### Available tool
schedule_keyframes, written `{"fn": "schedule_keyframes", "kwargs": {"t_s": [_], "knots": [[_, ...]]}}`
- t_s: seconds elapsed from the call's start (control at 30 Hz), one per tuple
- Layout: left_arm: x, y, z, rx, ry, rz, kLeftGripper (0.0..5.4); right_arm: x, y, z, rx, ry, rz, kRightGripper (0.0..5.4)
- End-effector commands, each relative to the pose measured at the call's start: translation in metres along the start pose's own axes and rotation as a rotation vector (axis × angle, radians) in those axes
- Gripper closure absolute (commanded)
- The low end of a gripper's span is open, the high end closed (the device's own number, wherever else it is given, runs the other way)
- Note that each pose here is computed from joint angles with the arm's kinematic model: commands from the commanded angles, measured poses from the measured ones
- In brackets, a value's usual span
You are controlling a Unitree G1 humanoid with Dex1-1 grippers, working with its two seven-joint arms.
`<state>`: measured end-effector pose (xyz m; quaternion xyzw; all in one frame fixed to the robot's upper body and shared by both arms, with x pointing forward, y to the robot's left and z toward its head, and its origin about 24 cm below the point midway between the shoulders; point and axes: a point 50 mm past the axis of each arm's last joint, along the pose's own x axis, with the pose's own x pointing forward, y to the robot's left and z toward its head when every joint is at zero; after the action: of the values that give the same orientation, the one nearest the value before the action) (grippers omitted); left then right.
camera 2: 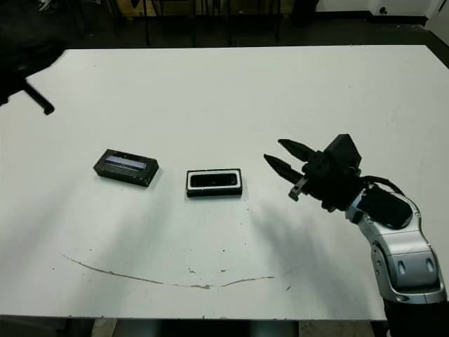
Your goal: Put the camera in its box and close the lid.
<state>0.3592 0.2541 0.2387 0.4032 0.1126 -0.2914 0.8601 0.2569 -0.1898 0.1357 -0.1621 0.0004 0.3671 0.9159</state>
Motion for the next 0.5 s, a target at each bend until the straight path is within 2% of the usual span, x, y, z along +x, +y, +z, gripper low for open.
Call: {"fn": "schedule_keyframes", "kwargs": {"t_s": [0.03,0.07,0.2,0.33,0.5], "knots": [[0.030,-0.003,-0.003,0.013,0.223,-0.221,5.40,0.000,0.000,-0.003,0.016,0.029,0.015,5.25],[0.036,-0.005,-0.001,0.012,0.245,-0.256,5.40,-0.001,0.000,-0.004,0.022,0.030,0.014,5.39],[0.058,-0.019,0.002,-0.047,0.353,-0.357,5.40,-0.001,-0.001,-0.004,0.028,0.037,0.014,5.39],[0.076,-0.038,-0.007,-0.032,0.430,-0.386,5.40,-0.002,-0.001,-0.003,0.021,0.041,0.016,5.39],[0.085,-0.056,-0.018,-0.034,0.471,-0.425,5.40,-0.003,0.001,-0.005,0.021,0.055,0.021,5.39]]}}
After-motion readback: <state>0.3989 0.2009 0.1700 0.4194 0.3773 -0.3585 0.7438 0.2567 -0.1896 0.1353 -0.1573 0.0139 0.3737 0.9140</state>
